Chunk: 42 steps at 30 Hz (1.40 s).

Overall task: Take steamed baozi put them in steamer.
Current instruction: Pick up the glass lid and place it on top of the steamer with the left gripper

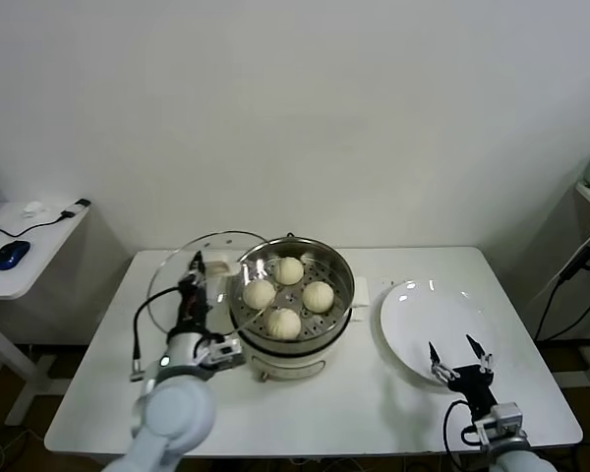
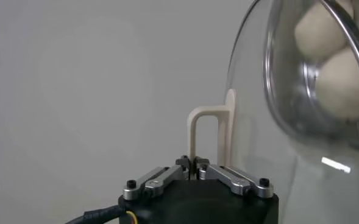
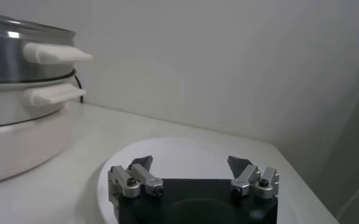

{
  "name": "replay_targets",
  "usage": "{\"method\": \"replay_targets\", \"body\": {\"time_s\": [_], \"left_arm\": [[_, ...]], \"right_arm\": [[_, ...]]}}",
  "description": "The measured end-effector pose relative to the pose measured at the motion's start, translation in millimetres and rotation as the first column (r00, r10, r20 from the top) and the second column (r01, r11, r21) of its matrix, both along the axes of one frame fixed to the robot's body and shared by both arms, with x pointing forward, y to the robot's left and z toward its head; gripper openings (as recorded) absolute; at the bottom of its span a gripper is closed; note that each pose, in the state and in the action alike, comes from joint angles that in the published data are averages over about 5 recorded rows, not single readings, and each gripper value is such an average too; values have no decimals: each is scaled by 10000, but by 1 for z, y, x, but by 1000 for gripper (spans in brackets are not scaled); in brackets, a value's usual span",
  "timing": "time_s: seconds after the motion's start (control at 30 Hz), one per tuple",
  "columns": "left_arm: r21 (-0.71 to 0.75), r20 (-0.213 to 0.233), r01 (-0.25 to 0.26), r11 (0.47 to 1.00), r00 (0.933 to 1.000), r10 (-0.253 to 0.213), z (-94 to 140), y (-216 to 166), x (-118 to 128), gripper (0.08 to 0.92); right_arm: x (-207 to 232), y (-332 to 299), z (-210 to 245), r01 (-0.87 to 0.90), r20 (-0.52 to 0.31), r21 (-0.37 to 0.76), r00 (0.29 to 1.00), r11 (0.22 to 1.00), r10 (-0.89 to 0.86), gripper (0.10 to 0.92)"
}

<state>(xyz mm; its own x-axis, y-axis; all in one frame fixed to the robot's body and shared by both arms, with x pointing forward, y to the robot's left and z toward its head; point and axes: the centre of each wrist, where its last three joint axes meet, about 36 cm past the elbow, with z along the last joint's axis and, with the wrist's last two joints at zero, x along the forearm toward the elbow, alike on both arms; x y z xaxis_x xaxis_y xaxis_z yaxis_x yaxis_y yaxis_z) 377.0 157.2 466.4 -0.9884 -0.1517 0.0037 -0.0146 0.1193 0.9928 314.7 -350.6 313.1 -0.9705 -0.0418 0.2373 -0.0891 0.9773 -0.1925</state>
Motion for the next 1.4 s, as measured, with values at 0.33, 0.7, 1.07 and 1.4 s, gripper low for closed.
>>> {"method": "replay_targets", "body": {"time_s": [0.33, 0.7, 1.07, 1.4], "left_arm": [[-256, 120, 249, 9994, 9996, -246, 0, -75, 9, 142], [-336, 85, 621, 9975, 9980, -619, -9, -132, 18, 142], [251, -132, 481, 9985, 9988, -478, -35, -141, 30, 142], [615, -211, 353, 9975, 9992, -341, -49, -136, 35, 142]], "right_arm": [[-2, -6, -10, -31, 224, 33, 9997, 10000, 30, 823], [-10, -11, -21, 226, 364, 151, 9991, 9996, -232, 823], [-11, -11, -29, 514, 619, 209, 9967, 9985, -526, 823], [-8, -9, -32, 599, 818, 154, 9948, 9981, -609, 823]]}}
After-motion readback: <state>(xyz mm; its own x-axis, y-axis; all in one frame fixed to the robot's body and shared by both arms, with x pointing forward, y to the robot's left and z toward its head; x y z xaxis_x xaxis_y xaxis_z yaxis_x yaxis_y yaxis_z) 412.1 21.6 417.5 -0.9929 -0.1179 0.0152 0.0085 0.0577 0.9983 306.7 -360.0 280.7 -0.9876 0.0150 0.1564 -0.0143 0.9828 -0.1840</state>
